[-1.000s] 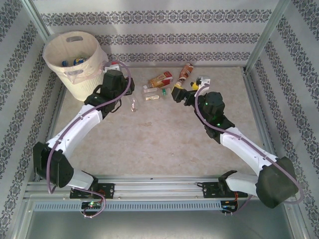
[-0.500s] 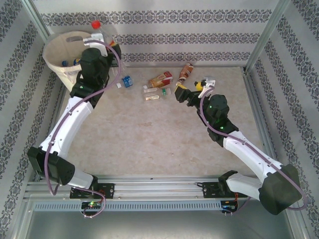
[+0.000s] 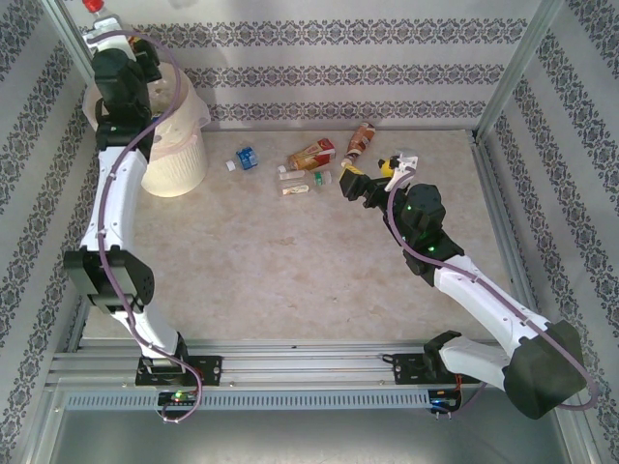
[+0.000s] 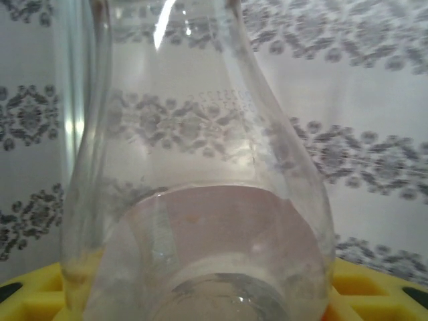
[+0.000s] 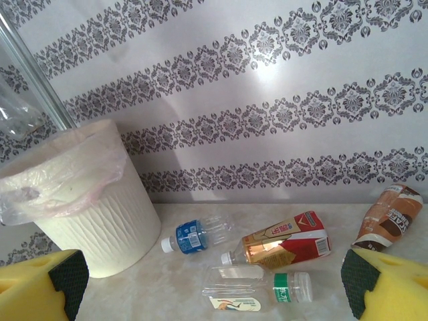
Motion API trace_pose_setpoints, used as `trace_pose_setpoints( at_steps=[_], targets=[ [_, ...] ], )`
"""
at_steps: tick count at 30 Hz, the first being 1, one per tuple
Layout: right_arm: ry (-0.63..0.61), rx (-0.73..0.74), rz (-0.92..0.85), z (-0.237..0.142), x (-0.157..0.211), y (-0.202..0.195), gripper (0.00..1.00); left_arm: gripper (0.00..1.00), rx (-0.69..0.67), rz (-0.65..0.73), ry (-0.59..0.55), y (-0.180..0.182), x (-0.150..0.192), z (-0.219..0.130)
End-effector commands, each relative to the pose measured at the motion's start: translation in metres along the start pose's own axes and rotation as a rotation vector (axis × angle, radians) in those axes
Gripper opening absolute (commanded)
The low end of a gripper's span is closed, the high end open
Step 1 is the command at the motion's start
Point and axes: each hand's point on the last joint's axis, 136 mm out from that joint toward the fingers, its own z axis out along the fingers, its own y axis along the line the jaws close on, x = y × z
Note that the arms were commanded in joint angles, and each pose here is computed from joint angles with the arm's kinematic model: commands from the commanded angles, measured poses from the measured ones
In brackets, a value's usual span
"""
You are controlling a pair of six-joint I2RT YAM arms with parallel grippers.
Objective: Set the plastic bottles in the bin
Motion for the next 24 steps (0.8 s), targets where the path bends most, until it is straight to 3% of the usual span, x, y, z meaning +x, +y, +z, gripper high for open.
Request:
trace_pose_setpoints(
  at_steps=[1,8,16,18,20,24],
  targets=[
    [-0.001,-0.009,-0.01,-0.003,0.0,0.005,0.98,0.55,-0.06,-0.024,-0.016,0.024,0.0,0.02],
    [0.018,0.019,-0.011,-0.002,0.005,-0.001,0.98,0.55,-0.201,-0.073,0.186,0.069,0.066,0.056],
    [0.03,0.035,-0.018,-0.001,0.01,-0.005,0.98,0.59,-0.37,-0.115,0.519,0.107,0.155,0.048],
    [0.033,0.038,-0.018,0.001,0.011,-0.006,0.98,0.69,-0.382,-0.118,0.569,0.109,0.17,0.045],
    [0.039,0.042,-0.017,0.002,0.012,-0.007,0.98,0.86,-0.37,-0.125,0.588,0.107,0.172,0.043],
    [0.048,0.049,-0.02,0.002,0.014,-0.008,0.98,1.0,-0.317,-0.151,0.562,0.096,0.146,0.041]
  ],
)
